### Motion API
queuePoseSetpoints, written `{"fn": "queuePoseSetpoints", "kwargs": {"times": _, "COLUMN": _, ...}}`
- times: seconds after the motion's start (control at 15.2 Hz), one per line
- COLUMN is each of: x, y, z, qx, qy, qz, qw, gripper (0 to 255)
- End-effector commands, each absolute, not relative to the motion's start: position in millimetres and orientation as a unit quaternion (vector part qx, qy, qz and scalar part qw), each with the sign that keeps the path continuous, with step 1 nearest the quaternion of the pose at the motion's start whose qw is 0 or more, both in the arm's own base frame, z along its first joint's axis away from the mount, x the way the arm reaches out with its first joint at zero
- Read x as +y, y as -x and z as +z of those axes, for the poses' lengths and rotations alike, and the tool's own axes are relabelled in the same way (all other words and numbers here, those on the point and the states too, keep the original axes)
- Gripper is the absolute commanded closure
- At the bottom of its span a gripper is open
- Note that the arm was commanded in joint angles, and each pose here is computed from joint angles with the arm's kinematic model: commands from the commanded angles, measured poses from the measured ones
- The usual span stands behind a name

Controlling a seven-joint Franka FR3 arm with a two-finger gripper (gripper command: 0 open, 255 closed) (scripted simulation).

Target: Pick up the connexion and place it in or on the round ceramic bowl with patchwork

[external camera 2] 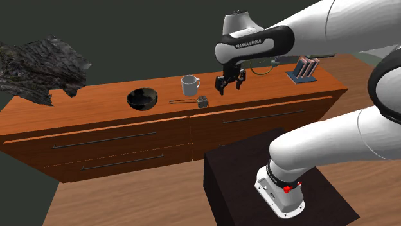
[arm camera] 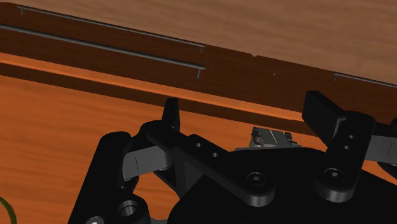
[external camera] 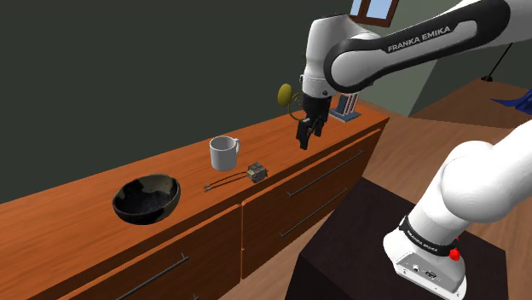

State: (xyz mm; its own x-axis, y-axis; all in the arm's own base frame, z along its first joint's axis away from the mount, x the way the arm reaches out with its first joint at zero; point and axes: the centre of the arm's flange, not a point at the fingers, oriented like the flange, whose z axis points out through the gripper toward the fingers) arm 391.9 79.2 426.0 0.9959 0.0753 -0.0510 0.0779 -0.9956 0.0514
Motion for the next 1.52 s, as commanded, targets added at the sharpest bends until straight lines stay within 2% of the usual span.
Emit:
{"fn": "queuePoseSetpoints", "kwargs": {"times": 0.0, "x": 87.5, "y": -408.8, "z": 405.9, "qx": 0.037, "qy": -0.999, "qz": -0.020, "qw": 0.021, "gripper": 0}}
{"fn": "queuePoseSetpoints", "kwargs": {"times": 0.86, "x": 154.7, "y": -505.3, "z": 299.5, "qx": 0.030, "qy": -0.999, "qz": 0.007, "qw": -0.009, "gripper": 0}}
{"fn": "queuePoseSetpoints", "kwargs": {"times": 1.45, "x": 155.5, "y": -505.8, "z": 259.5, "qx": 0.030, "qy": -0.999, "qz": 0.007, "qw": -0.009, "gripper": 0}}
